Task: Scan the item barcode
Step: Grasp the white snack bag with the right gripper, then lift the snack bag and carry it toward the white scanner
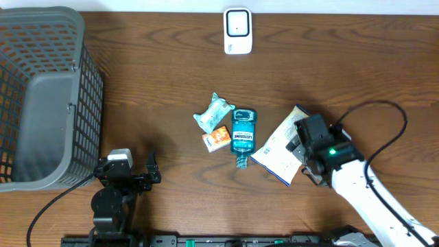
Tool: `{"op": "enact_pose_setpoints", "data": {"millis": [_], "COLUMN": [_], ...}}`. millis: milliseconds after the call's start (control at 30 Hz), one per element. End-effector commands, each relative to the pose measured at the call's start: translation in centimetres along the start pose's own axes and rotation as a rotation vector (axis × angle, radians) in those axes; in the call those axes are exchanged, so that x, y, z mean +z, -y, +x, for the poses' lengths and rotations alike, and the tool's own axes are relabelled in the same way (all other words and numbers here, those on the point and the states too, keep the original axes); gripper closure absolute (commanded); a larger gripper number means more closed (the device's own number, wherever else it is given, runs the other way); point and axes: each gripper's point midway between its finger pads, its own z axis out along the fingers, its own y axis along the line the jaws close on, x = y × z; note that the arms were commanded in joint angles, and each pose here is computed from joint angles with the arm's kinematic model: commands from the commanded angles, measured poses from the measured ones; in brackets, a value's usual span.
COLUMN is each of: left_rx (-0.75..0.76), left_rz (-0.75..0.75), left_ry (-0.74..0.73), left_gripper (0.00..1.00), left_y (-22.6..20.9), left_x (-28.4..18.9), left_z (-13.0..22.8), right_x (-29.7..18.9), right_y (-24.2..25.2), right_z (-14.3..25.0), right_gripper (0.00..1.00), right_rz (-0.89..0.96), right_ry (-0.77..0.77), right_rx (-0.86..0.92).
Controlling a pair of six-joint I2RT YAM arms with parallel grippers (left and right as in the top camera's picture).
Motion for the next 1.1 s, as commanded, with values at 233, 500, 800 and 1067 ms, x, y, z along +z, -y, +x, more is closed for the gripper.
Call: {"op": "enact_pose_setpoints", "data": {"millis": [233, 500, 800, 1067], "left_rx": [0.010, 0.010, 0.010, 0.010], "left_rz": [-0.011, -0.011, -0.011, -0.011], "left_ry": [-0.026, -0.026, -0.026, -0.026], "left_gripper": [0.02, 0.02, 0.02, 0.02], "left_y": [-0.2, -0.2, -0.2, -0.2], "left_x": [0.3, 0.3, 0.3, 0.3], "left_z": [1.1, 1.1, 1.1, 1.1], "right_x": [4.7, 9.3, 2.6, -9.1], "right_y": [0.1, -1.0, -5.7, -6.5], "right_z": [1.2, 4.0, 0.1, -3.2], "right_gripper": [0.01, 0.80, 0.99, 0.99], "right_rz": [-0.096, -0.127, -0.336, -0.587], "right_ry": [0.019, -0.083, -0.111, 0.113], "right_rx": [-0.011, -0.160, -0.243, -0.305]}}
